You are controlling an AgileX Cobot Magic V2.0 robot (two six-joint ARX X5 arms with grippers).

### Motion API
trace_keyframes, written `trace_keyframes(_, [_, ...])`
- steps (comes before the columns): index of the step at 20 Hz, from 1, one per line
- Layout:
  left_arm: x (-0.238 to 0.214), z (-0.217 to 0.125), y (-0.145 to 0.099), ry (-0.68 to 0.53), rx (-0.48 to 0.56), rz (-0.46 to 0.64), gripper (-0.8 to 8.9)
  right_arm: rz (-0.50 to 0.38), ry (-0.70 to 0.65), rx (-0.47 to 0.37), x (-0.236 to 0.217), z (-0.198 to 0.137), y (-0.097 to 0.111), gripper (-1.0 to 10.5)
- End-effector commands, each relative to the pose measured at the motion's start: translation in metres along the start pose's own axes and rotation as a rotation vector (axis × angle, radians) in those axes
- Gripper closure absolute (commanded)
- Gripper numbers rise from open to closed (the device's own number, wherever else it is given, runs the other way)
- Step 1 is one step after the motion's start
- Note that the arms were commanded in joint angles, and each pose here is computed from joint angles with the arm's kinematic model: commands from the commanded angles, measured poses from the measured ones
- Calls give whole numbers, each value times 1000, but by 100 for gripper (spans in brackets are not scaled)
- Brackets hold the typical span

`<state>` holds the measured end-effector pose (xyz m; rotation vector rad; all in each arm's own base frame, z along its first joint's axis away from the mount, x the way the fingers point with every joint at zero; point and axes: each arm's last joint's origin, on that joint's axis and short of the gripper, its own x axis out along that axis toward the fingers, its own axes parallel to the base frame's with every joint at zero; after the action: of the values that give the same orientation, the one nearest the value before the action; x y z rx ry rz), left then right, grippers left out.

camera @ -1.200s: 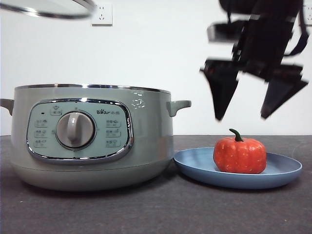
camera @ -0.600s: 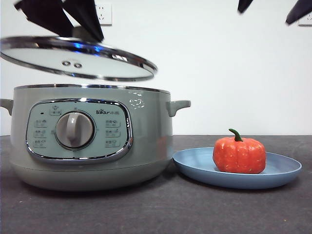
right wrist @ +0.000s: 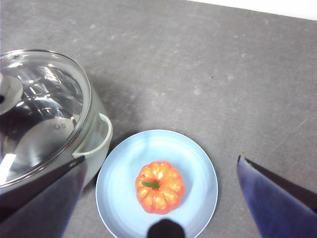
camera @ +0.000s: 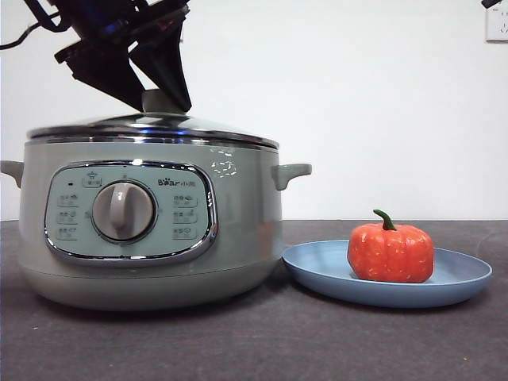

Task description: Take the pumpkin out from the steamer,put the pumpkin in the blue plate,close the lid

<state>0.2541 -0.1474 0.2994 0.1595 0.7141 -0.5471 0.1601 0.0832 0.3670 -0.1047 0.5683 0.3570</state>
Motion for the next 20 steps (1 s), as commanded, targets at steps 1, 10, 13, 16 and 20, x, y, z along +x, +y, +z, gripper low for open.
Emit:
trace_keyframes(1, [5,2,-3,-4,10,-16,822,-7,8,8,2,-2,0,444])
trace_keyframes(10, [6,0,-5,15,13,-12,439,-8,34,5,2,-5,0,444])
trace_keyframes(13, [5,1,-5,14,12,-12,439,-9,46,4,2,-6,0,444])
trace_keyframes(16, [-2,0,-5,20,-7,-11,439,-9,55,3,1,-7,-1,444])
trace_keyframes(20, [-32,-7,-6,51,-9,-7,440,-6,51,3,-4,-8,-1,446])
